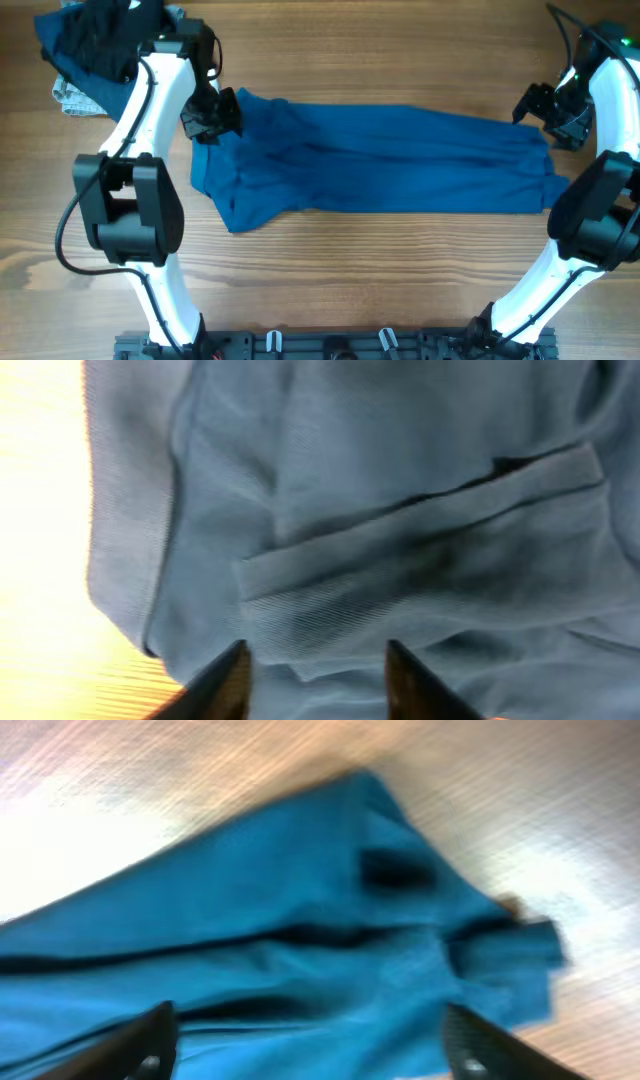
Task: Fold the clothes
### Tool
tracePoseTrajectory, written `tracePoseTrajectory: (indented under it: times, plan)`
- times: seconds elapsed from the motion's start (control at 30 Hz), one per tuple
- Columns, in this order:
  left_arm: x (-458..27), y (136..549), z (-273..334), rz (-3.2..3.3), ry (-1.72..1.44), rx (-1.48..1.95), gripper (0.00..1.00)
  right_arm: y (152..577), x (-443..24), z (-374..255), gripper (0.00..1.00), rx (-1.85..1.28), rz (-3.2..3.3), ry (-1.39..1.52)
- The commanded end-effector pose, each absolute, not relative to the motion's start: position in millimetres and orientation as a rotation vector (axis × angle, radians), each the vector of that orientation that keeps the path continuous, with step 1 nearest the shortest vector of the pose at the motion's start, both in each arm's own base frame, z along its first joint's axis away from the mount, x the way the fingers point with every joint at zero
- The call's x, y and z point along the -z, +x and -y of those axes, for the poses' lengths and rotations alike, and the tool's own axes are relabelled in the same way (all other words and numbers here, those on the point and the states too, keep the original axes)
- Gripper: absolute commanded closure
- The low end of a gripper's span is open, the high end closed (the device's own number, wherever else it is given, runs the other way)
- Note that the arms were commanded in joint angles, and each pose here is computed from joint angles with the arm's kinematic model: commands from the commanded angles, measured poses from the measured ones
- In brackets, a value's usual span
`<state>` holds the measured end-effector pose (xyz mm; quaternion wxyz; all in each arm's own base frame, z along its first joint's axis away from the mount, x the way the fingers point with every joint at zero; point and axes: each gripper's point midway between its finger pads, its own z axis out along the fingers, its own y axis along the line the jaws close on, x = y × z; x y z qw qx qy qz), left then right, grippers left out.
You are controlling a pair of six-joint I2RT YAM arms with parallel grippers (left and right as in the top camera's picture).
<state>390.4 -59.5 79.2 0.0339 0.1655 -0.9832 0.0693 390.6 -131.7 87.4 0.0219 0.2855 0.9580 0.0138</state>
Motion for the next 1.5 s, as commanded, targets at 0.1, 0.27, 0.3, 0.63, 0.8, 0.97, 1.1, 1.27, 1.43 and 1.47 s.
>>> tracePoseTrajectory:
  times: [0.1,0.27,0.3,0.63,0.8,0.97,1.1,1.27,1.43,1.47]
  plan:
    - [-79,388,101,3.074,0.356,-0.266,0.73,396,-85,101,0.35,-0.318,-2.967,0.743]
    - [-54,393,104,3.063,0.365,-0.261,0.95,392,-75,97,0.57,-0.322,-2.984,0.741]
    - [-49,394,105,3.058,0.365,-0.259,0.96,393,-73,96,0.64,-0.322,-2.981,0.738]
    - [-1,373,87,2.914,0.431,-0.133,0.96,377,-28,79,0.77,-0.367,-3.014,0.759]
    - [7,359,57,2.865,0.492,-0.036,0.96,370,-7,79,0.77,-0.352,-3.029,0.77]
    - [10,353,17,2.815,0.607,0.002,0.96,378,-2,94,0.77,-0.238,-2.986,0.779]
    - [9,349,-14,2.788,0.678,0.009,0.96,387,-1,105,0.77,-0.162,-2.946,0.783]
    - [6,342,-34,2.752,0.729,0.048,0.96,399,-4,116,0.71,-0.104,-2.884,0.8]
    - [-11,337,-39,2.743,0.733,0.097,0.96,414,-30,130,0.6,-0.049,-2.839,0.818]
    - [-16,338,-39,2.755,0.741,0.096,0.96,421,-41,132,0.57,-0.046,-2.826,0.809]
